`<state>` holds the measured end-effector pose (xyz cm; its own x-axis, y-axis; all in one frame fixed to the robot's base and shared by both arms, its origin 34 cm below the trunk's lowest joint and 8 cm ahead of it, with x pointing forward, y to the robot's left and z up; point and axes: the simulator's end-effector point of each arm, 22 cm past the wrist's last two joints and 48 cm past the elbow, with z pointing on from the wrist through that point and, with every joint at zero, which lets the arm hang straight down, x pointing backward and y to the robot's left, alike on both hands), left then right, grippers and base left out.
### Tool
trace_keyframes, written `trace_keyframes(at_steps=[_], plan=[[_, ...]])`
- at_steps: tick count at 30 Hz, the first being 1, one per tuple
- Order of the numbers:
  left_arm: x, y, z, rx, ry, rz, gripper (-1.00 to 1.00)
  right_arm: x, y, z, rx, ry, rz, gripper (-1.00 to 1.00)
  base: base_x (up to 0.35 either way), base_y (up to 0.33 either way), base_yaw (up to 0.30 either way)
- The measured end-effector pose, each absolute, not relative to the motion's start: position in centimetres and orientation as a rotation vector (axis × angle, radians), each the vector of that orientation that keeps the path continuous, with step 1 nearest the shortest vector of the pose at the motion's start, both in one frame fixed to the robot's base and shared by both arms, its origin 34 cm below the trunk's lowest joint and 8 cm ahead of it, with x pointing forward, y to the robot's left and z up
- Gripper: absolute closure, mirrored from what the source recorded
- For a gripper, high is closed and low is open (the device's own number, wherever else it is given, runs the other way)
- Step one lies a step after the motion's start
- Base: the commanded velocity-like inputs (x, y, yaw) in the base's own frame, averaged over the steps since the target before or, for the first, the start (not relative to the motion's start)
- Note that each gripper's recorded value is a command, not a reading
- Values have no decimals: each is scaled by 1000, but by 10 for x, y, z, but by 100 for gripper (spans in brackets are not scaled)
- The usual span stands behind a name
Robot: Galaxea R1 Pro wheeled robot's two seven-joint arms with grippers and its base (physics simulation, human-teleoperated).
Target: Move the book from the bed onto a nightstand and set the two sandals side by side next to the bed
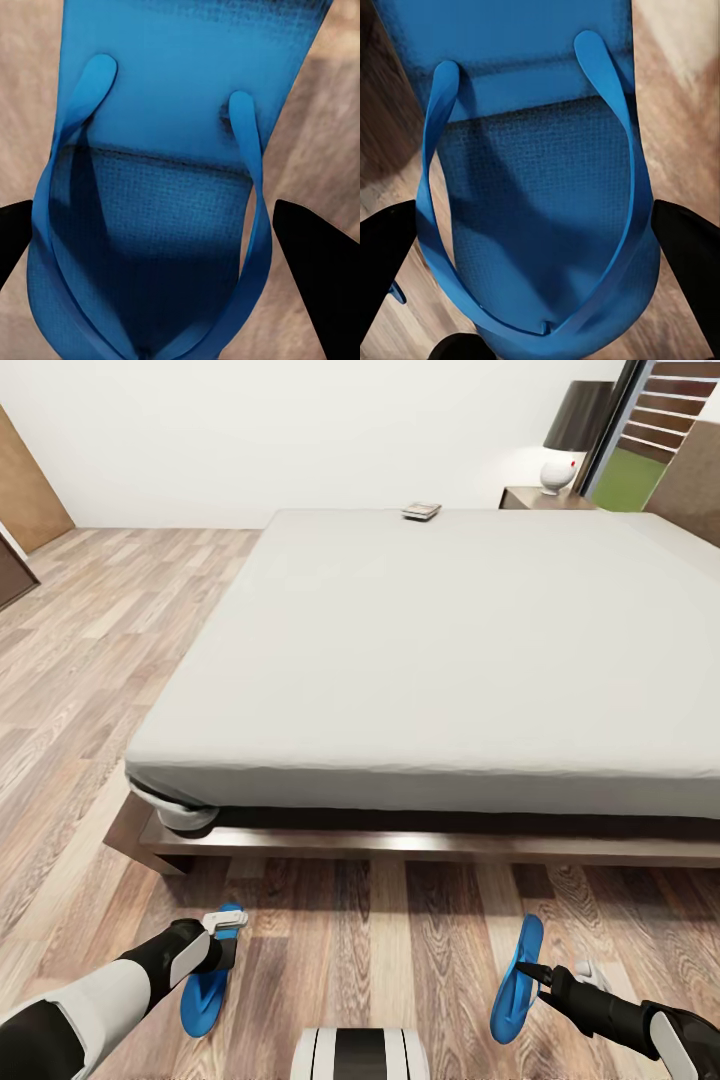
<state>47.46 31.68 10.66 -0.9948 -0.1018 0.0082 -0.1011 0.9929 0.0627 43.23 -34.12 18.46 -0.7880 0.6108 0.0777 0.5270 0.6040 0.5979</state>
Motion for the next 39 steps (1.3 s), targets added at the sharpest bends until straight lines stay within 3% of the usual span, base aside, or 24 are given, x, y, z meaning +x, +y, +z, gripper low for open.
trace_keyframes(at_steps=[19,39], plan=[[499,320,108,179,-3237,-112,100,432,-341,185,960,2691,936,100,0,0,0],[473,320,80,173,-3170,-117,100,411,-341,161,1007,2745,921,100,0,0,0]])
